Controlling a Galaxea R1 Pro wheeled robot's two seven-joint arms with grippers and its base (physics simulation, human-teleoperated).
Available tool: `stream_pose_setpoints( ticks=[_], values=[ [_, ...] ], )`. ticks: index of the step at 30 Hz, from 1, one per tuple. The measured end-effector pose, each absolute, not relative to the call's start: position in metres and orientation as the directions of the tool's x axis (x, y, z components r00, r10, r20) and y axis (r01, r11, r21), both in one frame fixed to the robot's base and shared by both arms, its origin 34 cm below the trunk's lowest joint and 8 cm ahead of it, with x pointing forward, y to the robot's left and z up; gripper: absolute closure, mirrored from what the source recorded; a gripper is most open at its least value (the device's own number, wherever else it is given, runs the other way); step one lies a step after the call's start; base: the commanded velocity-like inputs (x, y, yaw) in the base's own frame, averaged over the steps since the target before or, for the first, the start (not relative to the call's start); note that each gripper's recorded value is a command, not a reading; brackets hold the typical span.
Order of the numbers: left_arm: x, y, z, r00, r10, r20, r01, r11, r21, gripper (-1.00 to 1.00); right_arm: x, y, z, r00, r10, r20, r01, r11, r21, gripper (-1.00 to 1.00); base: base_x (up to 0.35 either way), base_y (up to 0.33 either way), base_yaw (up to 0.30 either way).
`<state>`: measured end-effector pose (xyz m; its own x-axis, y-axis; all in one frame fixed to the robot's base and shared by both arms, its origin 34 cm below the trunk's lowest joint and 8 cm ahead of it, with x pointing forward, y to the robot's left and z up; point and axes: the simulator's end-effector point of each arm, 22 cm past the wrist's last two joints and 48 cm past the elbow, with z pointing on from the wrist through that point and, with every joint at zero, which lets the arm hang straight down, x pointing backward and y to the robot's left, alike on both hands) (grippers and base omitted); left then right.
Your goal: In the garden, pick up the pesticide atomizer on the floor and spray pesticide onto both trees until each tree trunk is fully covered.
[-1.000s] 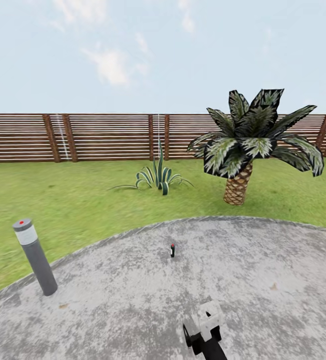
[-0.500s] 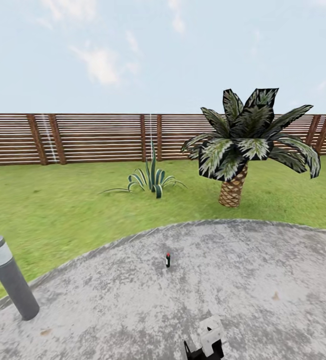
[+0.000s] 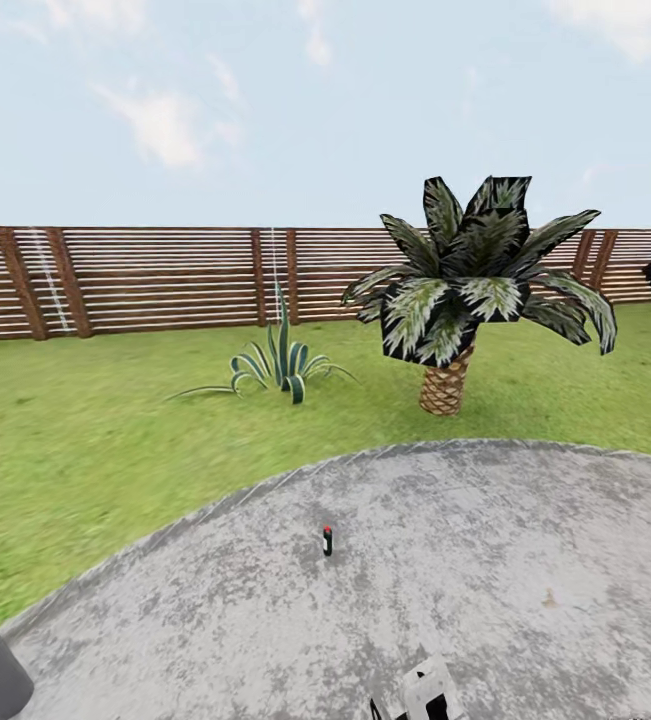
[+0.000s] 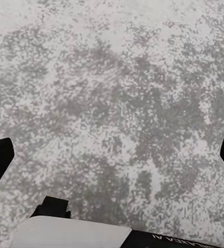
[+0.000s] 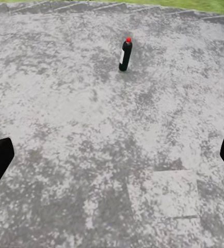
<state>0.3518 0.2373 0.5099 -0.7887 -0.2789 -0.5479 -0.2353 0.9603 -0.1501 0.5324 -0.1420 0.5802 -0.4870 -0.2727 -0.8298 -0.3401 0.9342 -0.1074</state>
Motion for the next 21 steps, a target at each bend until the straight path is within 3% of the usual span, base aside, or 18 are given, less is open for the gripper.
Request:
stream_pose_setpoints(
  ticks=[9, 21],
  values=[
    [0.3518, 0.2373, 0.5098, -0.789, -0.279, -0.548, -0.235, 0.960, -0.150, -1.00, 0.5324, -0.1431, 0.5800, -0.488, -0.273, -0.829, -0.339, 0.935, -0.108, -1.00, 0.216, 0.220, -0.058],
    [0.3525, 0.2375, 0.5103, -0.787, -0.279, -0.551, -0.235, 0.960, -0.150, -1.00, 0.5325, -0.1447, 0.5798, -0.489, -0.271, -0.829, -0.336, 0.936, -0.108, -1.00, 0.084, 0.064, -0.269]
  ],
)
